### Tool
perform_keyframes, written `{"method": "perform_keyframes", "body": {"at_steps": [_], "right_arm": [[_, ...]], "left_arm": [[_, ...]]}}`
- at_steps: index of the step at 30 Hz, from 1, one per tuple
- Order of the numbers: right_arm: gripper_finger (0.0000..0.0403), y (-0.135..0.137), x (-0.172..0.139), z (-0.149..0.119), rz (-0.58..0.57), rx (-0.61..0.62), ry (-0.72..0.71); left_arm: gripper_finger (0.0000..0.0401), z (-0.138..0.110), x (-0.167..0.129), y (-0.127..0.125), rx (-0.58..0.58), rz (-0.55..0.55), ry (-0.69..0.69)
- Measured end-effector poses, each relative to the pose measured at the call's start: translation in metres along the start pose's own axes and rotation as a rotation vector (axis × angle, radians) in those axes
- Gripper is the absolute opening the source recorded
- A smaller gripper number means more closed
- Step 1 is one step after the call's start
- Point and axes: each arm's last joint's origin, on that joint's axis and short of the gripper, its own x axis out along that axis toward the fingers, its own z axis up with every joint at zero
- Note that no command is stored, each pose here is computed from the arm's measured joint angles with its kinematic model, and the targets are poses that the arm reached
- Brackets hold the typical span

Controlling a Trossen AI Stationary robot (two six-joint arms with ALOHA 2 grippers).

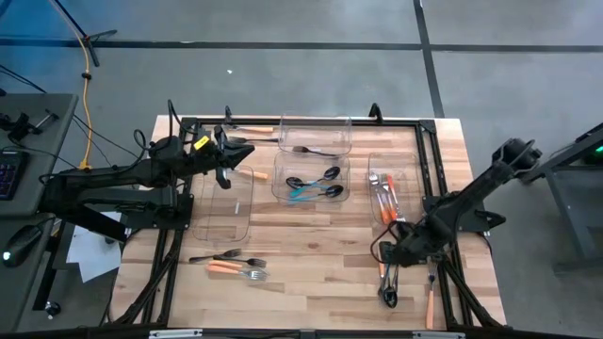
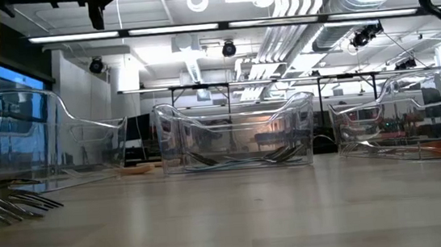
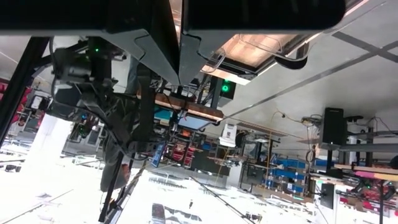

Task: Sort silverware by color (type)
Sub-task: Put the black fork into the top transparent bin

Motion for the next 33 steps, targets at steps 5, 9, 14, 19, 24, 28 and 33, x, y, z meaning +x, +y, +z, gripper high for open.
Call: {"method": "perform_keyframes", "body": {"at_steps": [5, 9, 14, 19, 24, 28, 33], "right_arm": [[0.0188, 0.001, 0.014, 0.000, -0.085, 0.011, -0.016], [0.0188, 0.002, 0.024, 0.001, -0.117, 0.017, -0.032], [0.0188, 0.003, 0.035, 0.002, -0.152, 0.031, -0.062], [0.0185, 0.004, 0.041, 0.002, -0.176, 0.037, -0.074], [0.0136, 0.003, 0.043, 0.004, -0.194, 0.042, -0.091], [0.0074, 0.002, 0.042, 0.005, -0.211, 0.043, -0.100], [0.0009, 0.000, 0.042, 0.005, -0.228, 0.030, -0.101]], "left_arm": [[0.0000, 0.000, 0.000, 0.000, -0.003, 0.000, 0.000], [0.0000, 0.000, 0.000, 0.000, -0.007, 0.000, -0.003], [0.0000, 0.001, 0.000, 0.000, -0.007, -0.001, -0.007], [0.0000, 0.001, 0.000, 0.000, -0.008, -0.001, -0.008], [0.0000, 0.001, 0.000, 0.000, -0.008, -0.001, -0.008], [0.0000, 0.001, 0.000, 0.000, -0.008, -0.001, -0.008], [0.0000, 0.001, 0.000, 0.000, -0.004, -0.001, -0.007]]}}
